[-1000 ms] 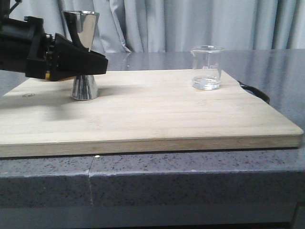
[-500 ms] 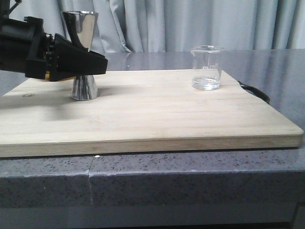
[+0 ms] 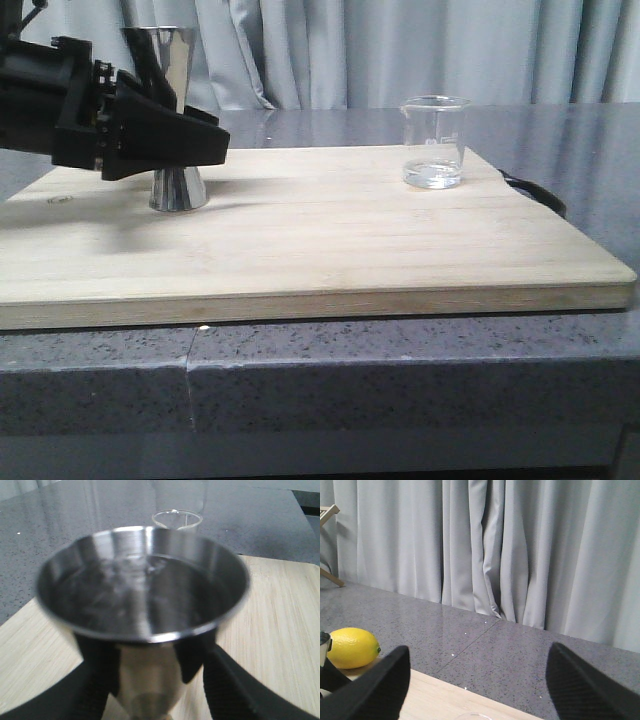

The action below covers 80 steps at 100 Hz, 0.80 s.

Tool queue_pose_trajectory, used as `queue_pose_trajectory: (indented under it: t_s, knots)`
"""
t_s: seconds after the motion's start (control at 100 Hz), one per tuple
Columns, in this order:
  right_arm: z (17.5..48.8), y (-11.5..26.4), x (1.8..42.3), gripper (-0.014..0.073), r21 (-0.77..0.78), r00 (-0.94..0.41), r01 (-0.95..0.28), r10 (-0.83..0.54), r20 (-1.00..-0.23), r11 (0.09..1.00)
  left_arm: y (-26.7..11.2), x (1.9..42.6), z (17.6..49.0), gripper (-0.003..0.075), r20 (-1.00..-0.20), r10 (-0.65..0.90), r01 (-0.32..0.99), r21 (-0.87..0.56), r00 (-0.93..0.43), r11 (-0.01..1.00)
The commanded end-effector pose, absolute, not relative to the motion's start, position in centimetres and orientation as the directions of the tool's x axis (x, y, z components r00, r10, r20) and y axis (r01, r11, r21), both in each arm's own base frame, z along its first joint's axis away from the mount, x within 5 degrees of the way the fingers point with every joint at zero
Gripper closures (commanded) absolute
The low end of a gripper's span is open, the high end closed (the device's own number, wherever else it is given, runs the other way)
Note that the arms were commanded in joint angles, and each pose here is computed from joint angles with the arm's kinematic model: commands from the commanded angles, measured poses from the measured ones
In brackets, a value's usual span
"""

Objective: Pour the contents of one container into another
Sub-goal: 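Open the left gripper and pull it back from the jigger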

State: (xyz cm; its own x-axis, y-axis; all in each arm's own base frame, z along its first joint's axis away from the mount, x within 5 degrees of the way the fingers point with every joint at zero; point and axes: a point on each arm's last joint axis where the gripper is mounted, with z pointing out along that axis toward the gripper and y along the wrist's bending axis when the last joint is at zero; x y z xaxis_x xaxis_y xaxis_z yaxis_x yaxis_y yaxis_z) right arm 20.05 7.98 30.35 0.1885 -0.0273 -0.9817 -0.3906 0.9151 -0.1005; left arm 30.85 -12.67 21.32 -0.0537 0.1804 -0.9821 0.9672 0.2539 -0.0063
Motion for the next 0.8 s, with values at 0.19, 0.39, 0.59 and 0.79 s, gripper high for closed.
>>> queue_pose_trajectory:
  t_s: [0.19,0.39,0.59,0.79]
  knots:
    - [32.3,7.8,19.6,0.0085,-0.105,0.306,-0.383,0.019,-0.952,0.918,-12.6,30.9,23.9,0.0180,-0.998,0.070,0.963,0.018,-0.001,0.268]
    - [32.3,7.8,19.6,0.0085,-0.105,0.306,-0.383,0.019,-0.952,0.918,-11.9,31.1,23.9,0.0171,-0.997,0.054,0.958,-0.030,-0.047,0.286]
    - [32.3,7.8,19.6,0.0085,-0.105,0.310,-0.383,0.021,-0.951,0.918,-10.9,31.0,24.0,0.0171,-0.997,0.039,0.962,-0.058,-0.071,0.266]
    - [32.4,7.8,19.6,0.0085,-0.105,0.313,-0.383,0.022,-0.950,0.918,-10.0,31.0,23.7,0.0171,-0.993,0.076,0.963,-0.062,-0.085,0.263]
